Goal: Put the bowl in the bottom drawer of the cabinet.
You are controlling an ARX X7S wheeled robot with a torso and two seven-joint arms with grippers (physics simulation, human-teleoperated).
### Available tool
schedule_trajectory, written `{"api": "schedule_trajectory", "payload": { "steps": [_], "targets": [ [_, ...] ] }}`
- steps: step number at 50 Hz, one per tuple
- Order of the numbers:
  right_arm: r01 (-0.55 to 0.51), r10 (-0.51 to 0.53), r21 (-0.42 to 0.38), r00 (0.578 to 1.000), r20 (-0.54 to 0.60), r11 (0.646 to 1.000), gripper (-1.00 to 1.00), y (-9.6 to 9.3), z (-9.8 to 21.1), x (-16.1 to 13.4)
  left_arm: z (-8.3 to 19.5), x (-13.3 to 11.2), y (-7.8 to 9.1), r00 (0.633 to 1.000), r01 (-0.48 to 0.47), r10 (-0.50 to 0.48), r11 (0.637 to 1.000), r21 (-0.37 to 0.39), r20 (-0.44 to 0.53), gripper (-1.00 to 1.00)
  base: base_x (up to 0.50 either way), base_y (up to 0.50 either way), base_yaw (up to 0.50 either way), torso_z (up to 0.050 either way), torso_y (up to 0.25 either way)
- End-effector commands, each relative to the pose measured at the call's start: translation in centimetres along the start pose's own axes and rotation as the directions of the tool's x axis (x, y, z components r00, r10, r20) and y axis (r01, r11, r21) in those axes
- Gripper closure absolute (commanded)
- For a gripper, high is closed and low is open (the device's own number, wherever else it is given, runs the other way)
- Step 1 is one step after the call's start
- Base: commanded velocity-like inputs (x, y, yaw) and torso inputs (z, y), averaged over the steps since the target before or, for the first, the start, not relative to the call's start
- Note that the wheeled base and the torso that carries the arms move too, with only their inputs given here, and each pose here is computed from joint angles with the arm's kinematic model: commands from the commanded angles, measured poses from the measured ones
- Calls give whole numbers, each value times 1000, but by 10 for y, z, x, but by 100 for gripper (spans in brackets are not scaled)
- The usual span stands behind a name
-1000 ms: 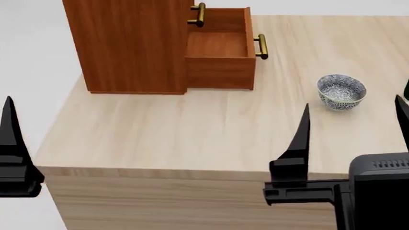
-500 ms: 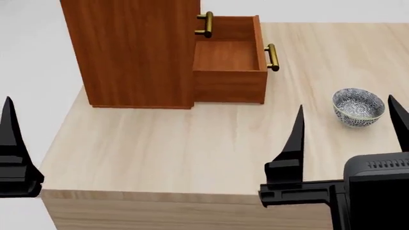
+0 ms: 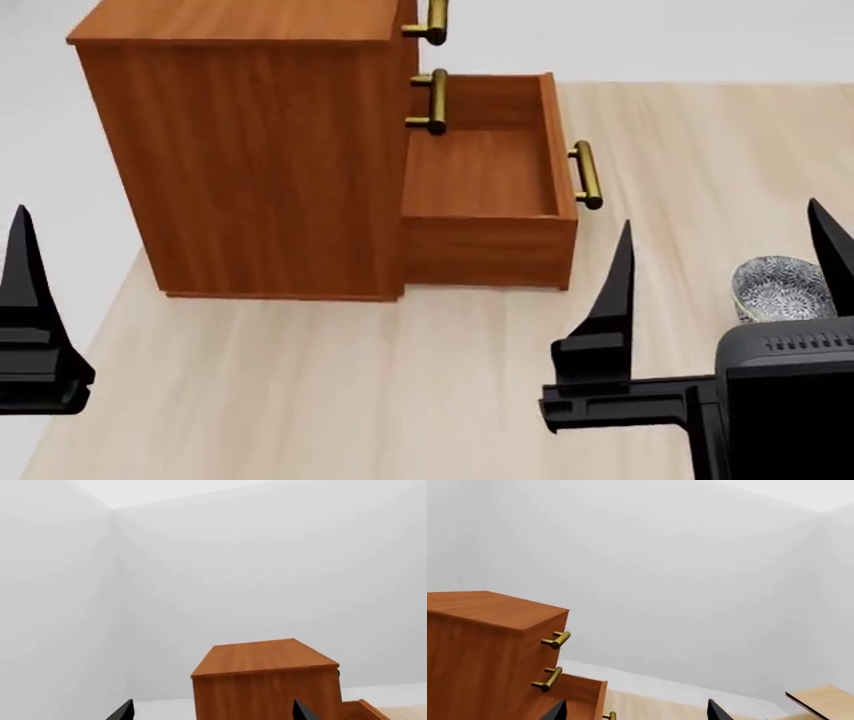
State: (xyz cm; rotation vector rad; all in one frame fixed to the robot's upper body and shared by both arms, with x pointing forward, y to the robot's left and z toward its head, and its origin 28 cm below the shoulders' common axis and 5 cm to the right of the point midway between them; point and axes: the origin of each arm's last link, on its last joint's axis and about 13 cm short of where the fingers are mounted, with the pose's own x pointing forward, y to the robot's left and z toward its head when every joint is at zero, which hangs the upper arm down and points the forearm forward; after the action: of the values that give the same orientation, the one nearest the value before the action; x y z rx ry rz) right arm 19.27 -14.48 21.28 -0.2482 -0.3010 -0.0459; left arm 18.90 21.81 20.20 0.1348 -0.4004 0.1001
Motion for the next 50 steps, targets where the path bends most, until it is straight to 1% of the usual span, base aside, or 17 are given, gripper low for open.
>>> {"api": "schedule_trajectory", "payload": {
  "steps": [1, 26, 50],
  "targets": [
    [7, -7, 0, 1000, -5, 1000, -100, -1, -2, -2, 0, -1, 0, 1000, 1, -1, 1000, -6, 3, -100, 410, 62, 0, 0, 0],
    [18, -18, -1, 1000, -9, 1000, -100, -2, -2, -3, -1, -2, -1, 1000, 8, -8, 1000, -6, 1, -100, 359, 151, 0, 0, 1],
    [14, -14, -7, 1000, -3, 1000, -100, -2, 0, 0, -1, -1, -1, 1000, 17, -17, 1000, -8, 0, -100, 313, 22, 0, 0, 0]
  ]
}}
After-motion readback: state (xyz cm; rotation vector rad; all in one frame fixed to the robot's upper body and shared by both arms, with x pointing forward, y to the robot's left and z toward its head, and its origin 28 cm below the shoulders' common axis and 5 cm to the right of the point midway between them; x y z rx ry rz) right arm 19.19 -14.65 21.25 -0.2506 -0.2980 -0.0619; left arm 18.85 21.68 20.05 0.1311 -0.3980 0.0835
